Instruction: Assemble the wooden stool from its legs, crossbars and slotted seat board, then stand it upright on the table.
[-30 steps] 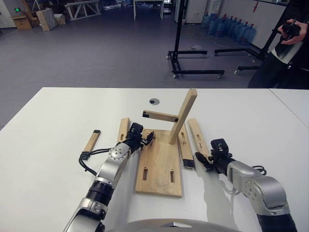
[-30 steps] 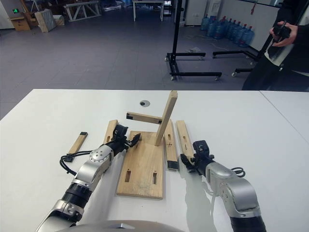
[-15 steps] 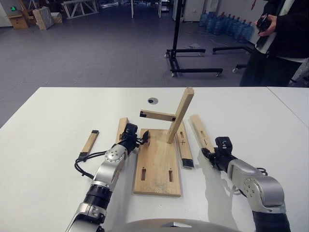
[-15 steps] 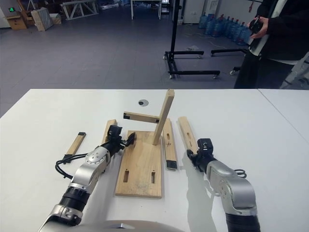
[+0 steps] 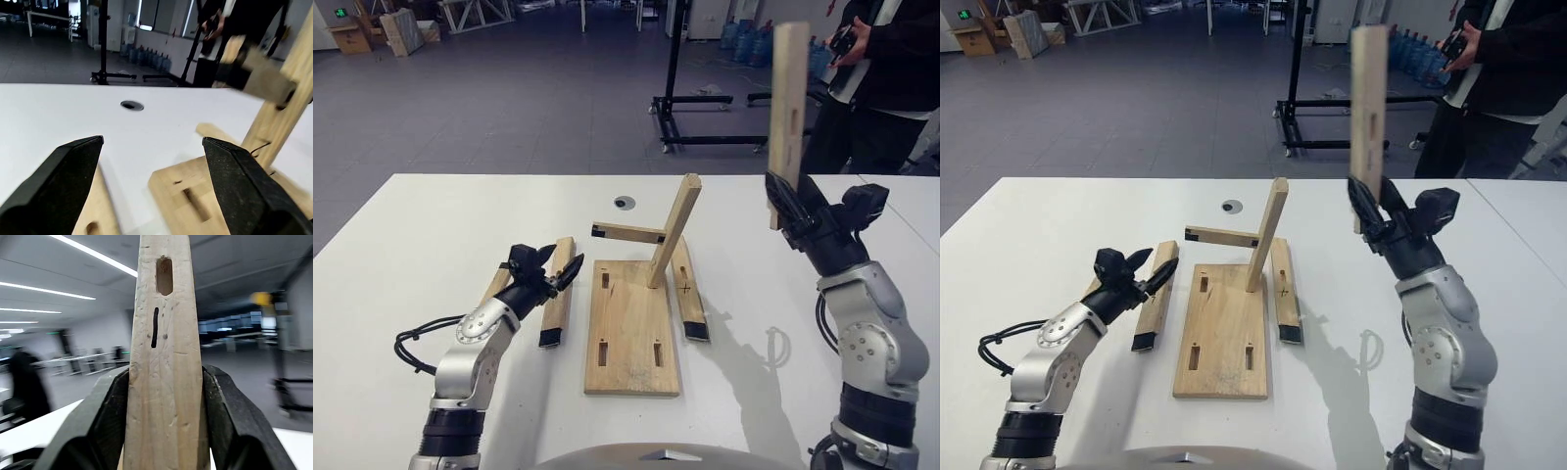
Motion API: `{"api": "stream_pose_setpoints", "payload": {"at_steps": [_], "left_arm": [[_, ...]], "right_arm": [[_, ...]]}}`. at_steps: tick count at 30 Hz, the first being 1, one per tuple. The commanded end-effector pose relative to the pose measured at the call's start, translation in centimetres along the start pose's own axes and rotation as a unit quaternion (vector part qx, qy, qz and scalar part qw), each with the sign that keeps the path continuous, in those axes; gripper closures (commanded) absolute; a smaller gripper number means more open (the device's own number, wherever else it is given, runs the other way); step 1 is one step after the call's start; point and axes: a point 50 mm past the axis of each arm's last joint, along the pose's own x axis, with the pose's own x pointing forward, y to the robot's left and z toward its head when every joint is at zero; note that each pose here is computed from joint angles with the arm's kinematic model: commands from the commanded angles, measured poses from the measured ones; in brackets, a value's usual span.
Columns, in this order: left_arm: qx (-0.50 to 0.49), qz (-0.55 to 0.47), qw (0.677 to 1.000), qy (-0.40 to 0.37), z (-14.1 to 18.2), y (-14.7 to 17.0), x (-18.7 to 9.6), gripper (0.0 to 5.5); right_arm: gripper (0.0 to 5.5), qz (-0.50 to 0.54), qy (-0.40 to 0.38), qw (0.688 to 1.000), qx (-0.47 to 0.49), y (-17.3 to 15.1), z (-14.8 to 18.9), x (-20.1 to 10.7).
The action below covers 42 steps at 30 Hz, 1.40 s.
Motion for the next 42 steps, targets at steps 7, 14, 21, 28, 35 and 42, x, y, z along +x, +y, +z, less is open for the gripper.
{"api": "stream_pose_setpoints", "payload": {"at_steps": [7, 14, 21, 28, 35, 42], "left_arm": [[-0.125, -0.273, 0.95, -0.086, 6.0, -3.0, -0.8, 1.79], [-0.197, -0.348, 0.914, -0.07, 5.5, -5.2, 0.8, 1.79], [-0.233, -0.365, 0.9, -0.057, 5.1, -6.0, 1.5, 1.79], [-0.236, -0.345, 0.907, -0.052, 4.9, -5.4, 1.7, 1.79], [-0.246, -0.349, 0.902, -0.057, 4.8, -5.6, 1.7, 1.79], [-0.248, -0.351, 0.901, -0.065, 5.0, -5.6, 1.8, 2.02]], "right_arm": [[3.5, 0.274, 0.11, 0.944, 0.146, 4.0, -3.5, 1.5], [3.5, 0.332, 0.138, 0.911, 0.202, 5.1, -6.4, 2.2], [3.5, 0.371, 0.157, 0.89, 0.212, 6.5, -7.7, 2.5], [3.5, 0.383, 0.175, 0.882, 0.213, 6.9, -8.4, 1.9], [3.5, 0.387, 0.188, 0.876, 0.218, 6.9, -8.6, 1.7], [3.5, 0.372, 0.195, 0.882, 0.216, 6.2, -9.0, 1.5]]}}
